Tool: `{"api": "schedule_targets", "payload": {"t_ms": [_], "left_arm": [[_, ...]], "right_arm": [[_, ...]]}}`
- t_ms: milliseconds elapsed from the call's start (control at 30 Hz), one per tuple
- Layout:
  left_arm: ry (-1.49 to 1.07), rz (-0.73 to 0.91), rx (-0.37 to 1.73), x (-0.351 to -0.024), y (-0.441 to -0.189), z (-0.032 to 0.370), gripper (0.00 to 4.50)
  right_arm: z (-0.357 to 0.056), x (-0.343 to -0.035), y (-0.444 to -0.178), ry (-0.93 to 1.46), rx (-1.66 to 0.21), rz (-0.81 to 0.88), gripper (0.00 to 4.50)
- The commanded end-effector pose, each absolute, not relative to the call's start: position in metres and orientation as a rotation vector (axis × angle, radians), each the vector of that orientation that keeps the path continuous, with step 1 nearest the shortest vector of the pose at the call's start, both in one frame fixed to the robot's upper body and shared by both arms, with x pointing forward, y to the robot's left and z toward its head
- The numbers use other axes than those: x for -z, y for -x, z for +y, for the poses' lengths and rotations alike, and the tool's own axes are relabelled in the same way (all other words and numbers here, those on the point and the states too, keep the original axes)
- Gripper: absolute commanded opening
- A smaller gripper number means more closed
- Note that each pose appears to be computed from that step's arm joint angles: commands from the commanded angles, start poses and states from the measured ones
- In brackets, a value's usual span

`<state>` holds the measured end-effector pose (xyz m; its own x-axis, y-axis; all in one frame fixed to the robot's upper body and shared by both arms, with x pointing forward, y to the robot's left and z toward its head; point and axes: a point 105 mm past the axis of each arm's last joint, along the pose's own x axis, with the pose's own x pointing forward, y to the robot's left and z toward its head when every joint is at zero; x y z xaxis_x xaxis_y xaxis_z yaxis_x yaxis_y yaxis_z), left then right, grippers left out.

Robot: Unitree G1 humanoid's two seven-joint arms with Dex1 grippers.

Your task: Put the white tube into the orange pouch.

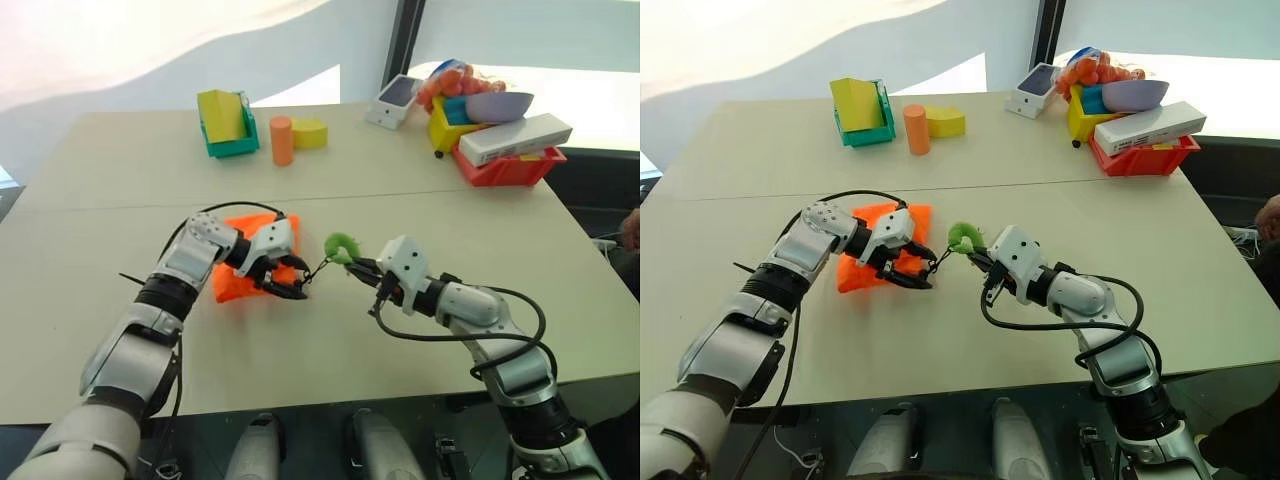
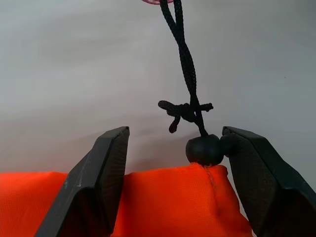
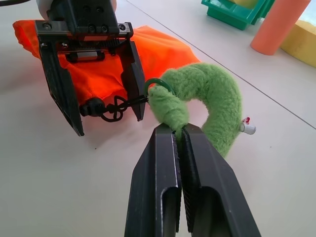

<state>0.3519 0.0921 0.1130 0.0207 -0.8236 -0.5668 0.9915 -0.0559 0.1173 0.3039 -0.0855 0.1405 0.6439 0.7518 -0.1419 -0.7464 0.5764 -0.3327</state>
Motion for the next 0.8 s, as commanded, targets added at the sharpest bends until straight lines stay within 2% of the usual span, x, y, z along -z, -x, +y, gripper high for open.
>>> {"api": "schedule_targets", "payload": {"t_ms": [33, 100, 233, 500, 800], "left_arm": [[-0.594, 0.335, 1.546, -0.121, -0.351, 0.091, 2.96], [-0.584, 0.333, 1.545, -0.121, -0.351, 0.091, 2.36], [-0.577, 0.329, 1.550, -0.123, -0.350, 0.091, 0.32], [-0.619, 0.336, 1.536, -0.120, -0.348, 0.098, 0.23], [-0.695, 0.395, 1.488, -0.109, -0.340, 0.128, 0.23]], "right_arm": [[-0.083, -0.155, -0.302, 0.398, -0.883, -0.074, 0.00], [-0.083, -0.155, -0.303, 0.400, -0.883, -0.074, 0.00], [-0.083, -0.155, -0.303, 0.401, -0.884, -0.072, 0.00], [-0.095, -0.152, -0.311, 0.434, -0.816, -0.053, 0.00], [-0.147, -0.141, -0.348, 0.553, -0.535, 0.024, 0.00]]}}
